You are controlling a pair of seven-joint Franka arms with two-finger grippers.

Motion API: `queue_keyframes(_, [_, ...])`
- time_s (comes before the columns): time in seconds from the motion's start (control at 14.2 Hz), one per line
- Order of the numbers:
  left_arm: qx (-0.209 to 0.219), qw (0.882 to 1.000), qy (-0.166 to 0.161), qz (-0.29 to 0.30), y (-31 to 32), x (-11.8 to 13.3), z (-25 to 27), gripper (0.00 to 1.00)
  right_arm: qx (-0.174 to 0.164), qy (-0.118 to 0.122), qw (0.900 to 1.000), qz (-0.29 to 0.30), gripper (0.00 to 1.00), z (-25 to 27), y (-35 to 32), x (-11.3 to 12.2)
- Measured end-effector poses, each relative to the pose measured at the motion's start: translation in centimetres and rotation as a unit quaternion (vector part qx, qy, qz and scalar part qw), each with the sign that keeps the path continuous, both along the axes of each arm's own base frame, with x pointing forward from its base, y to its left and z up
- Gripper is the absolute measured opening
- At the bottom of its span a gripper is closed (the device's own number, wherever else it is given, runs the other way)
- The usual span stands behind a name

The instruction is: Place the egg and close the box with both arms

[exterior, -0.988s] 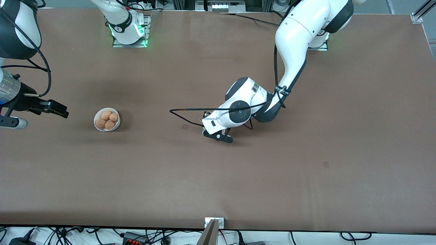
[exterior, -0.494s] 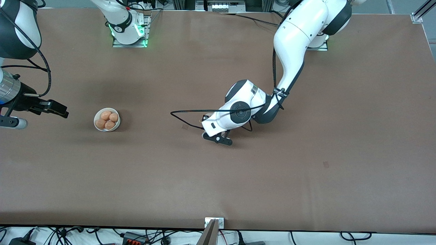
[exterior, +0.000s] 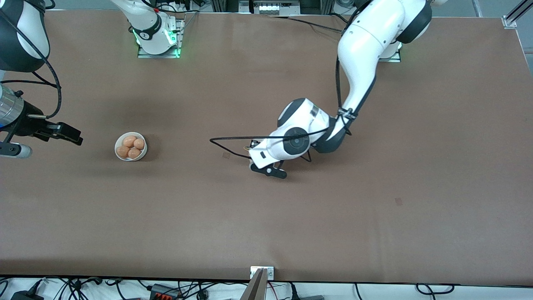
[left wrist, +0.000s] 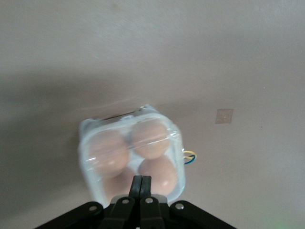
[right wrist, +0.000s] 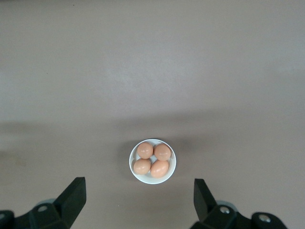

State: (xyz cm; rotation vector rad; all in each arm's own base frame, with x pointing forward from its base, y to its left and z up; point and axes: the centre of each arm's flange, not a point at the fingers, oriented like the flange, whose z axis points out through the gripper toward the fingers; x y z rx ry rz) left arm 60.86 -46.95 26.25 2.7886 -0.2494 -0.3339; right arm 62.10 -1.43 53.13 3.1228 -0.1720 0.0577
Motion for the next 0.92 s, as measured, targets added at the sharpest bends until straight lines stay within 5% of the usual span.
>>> queue_keyframes(0.21, [0.003, 1.000, 0.007, 0.020, 4.6, 2.7, 4.3, 0.03, 0.000, -0.004, 1.000, 0.000, 1.00, 0.4, -0.1, 0.0])
queue_keyframes(0.49, [0.015, 0.999, 0.034, 0.039, 12.9, 5.8, 7.1, 0.17, 0.000, -0.004, 1.000, -0.002, 1.00, 1.6, -0.2, -0.6])
queue_keyframes(0.92, [0.004, 0.998, 0.068, -0.005, 27.9, 7.9, 13.2, 0.17, -0.001, 0.013, 1.000, -0.003, 1.00, 4.2, -0.2, -2.8])
